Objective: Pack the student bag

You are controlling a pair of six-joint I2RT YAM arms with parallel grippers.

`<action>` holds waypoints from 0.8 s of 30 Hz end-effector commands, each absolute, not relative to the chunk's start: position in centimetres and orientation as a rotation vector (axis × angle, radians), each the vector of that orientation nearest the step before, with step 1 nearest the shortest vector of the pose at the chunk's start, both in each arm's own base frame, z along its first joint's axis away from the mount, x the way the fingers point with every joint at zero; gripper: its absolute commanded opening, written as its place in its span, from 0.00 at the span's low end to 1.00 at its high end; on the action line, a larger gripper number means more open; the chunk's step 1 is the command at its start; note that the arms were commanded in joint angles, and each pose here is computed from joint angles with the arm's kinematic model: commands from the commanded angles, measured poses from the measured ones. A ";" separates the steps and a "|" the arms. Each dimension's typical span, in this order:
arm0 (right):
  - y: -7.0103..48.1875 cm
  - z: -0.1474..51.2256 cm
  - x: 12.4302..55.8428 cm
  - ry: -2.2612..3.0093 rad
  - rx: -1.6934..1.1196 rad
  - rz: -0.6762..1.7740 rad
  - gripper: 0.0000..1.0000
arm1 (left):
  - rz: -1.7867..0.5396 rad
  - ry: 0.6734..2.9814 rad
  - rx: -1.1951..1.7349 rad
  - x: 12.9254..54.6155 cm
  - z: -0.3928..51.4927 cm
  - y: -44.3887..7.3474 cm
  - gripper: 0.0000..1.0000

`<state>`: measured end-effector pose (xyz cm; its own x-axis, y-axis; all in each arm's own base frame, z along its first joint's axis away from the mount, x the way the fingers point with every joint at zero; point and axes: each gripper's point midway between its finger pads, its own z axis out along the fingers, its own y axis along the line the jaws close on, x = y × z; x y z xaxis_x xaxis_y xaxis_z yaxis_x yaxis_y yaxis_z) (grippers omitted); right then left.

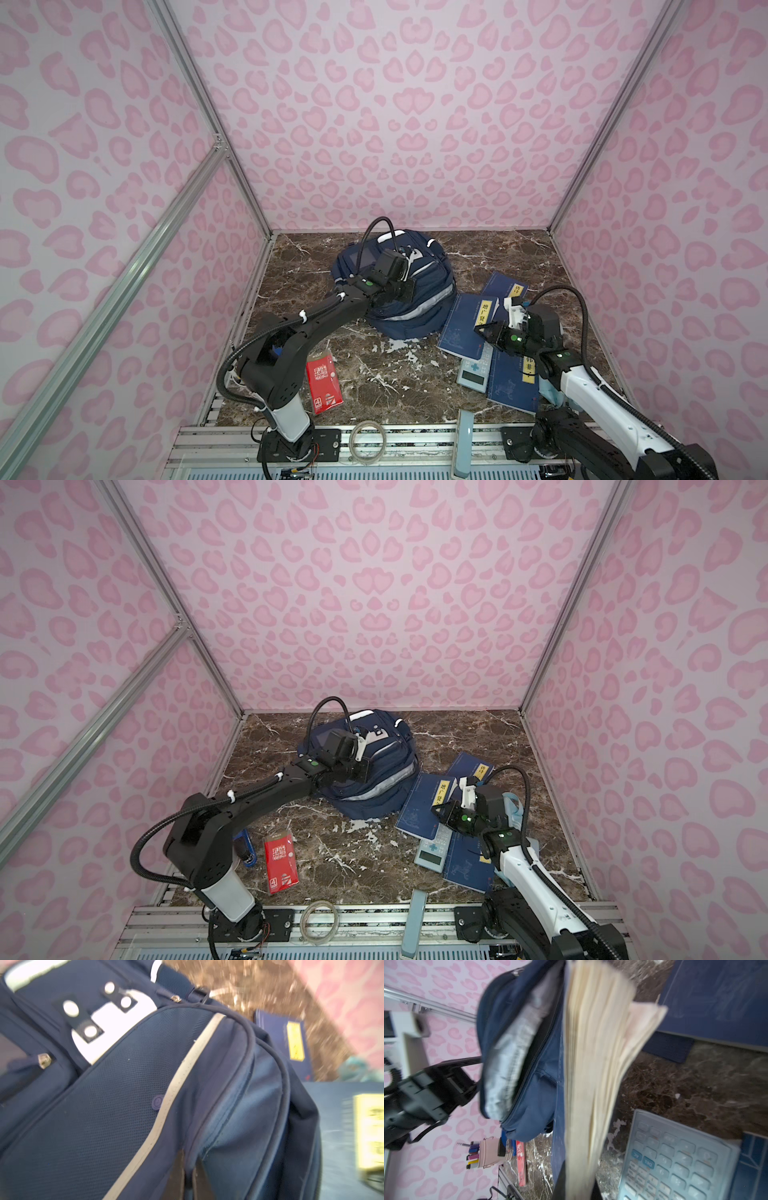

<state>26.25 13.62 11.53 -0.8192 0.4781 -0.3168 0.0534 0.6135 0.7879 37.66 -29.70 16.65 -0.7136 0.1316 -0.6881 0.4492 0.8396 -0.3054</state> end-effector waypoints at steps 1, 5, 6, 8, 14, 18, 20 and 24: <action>14.5 13.9 28.7 2.209 0.361 1.167 0.00 | -0.860 2.303 0.330 36.9 19.2 -31.1 0.04; 16.5 14.8 29.1 2.207 0.259 1.260 0.00 | -0.978 2.295 0.278 37.2 19.5 -30.9 0.03; 16.8 15.1 28.9 2.201 0.241 1.279 0.00 | -0.980 2.293 0.264 37.4 19.7 -30.6 0.03; 17.0 15.8 28.5 2.189 0.224 1.273 0.00 | -1.007 2.286 0.260 37.5 20.2 -30.6 0.03; 18.0 18.8 25.5 2.228 0.198 1.143 0.00 | -1.031 2.283 0.246 38.1 21.8 -30.8 0.03; 18.0 19.1 26.3 2.182 0.225 1.156 0.00 | -1.128 2.233 0.243 37.8 23.8 -31.2 0.03; 19.3 18.4 27.2 2.194 0.213 1.232 0.00 | -1.171 2.214 0.252 37.4 24.7 -31.4 0.03; 22.2 18.3 29.5 2.163 0.113 1.354 0.00 | -1.194 2.191 0.241 36.7 25.6 -30.9 0.03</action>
